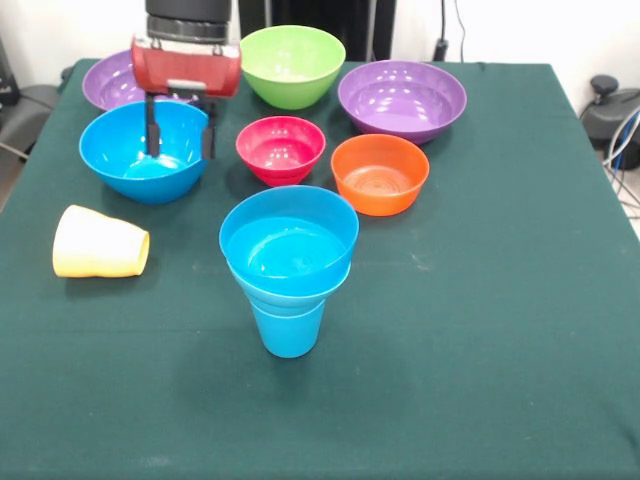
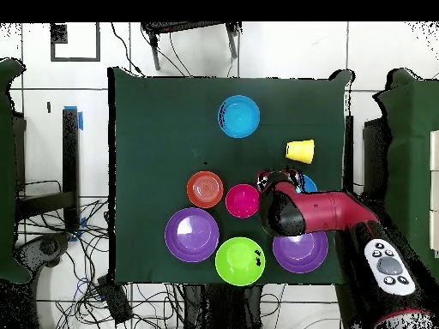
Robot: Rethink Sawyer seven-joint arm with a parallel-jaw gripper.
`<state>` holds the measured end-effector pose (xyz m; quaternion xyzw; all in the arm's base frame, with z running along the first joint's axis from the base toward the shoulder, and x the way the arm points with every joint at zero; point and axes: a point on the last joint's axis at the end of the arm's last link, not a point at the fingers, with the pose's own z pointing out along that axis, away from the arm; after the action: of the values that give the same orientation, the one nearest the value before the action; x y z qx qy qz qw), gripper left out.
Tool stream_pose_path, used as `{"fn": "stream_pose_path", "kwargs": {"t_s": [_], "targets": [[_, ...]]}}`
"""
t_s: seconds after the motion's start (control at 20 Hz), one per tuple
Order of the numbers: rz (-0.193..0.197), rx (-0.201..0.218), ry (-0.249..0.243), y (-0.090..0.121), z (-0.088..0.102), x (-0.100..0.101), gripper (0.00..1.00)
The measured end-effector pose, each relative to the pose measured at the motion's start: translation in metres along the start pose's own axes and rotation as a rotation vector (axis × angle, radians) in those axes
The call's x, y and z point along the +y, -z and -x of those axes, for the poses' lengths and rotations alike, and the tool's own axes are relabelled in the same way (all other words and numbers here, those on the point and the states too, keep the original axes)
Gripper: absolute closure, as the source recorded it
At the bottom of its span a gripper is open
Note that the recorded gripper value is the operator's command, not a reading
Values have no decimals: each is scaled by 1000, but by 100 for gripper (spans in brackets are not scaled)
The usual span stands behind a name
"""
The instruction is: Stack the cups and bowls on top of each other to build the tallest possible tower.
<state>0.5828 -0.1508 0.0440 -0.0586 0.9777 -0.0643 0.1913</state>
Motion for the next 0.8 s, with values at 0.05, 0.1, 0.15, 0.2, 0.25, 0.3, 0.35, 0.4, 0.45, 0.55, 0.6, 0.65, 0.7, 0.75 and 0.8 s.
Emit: {"fn": "stream_pose_path", "kwargs": {"t_s": [0.05, 0.1, 0.15, 0.2, 0.25, 0.3, 0.35, 0.4, 0.45, 0.55, 0.6, 0.65, 0.7, 0.75, 0.8], "targets": [[-3, -1, -2, 2, 0, -2, 0], [-6, -1, -1, 4, -1, -4, 0], [-9, -1, 0, 6, -2, -6, 0], [-13, 0, 2, 8, -4, -8, 0], [-18, 4, 7, 10, -7, -10, 0], [-21, 11, 14, 12, -12, -11, 0], [-23, 14, 17, 12, -14, -12, 0], [-25, 23, 23, 13, -20, -12, 0], [-28, 34, 31, 13, -27, -13, 0], [-32, 46, 39, 14, -35, -15, 0], [-37, 59, 46, 14, -43, -16, 0], [-39, 67, 49, 14, -49, -17, 0], [-40, 75, 53, 13, -54, -17, 0], [-40, 79, 55, 12, -57, -17, 0], [-40, 86, 59, 11, -61, -16, 0]]}}
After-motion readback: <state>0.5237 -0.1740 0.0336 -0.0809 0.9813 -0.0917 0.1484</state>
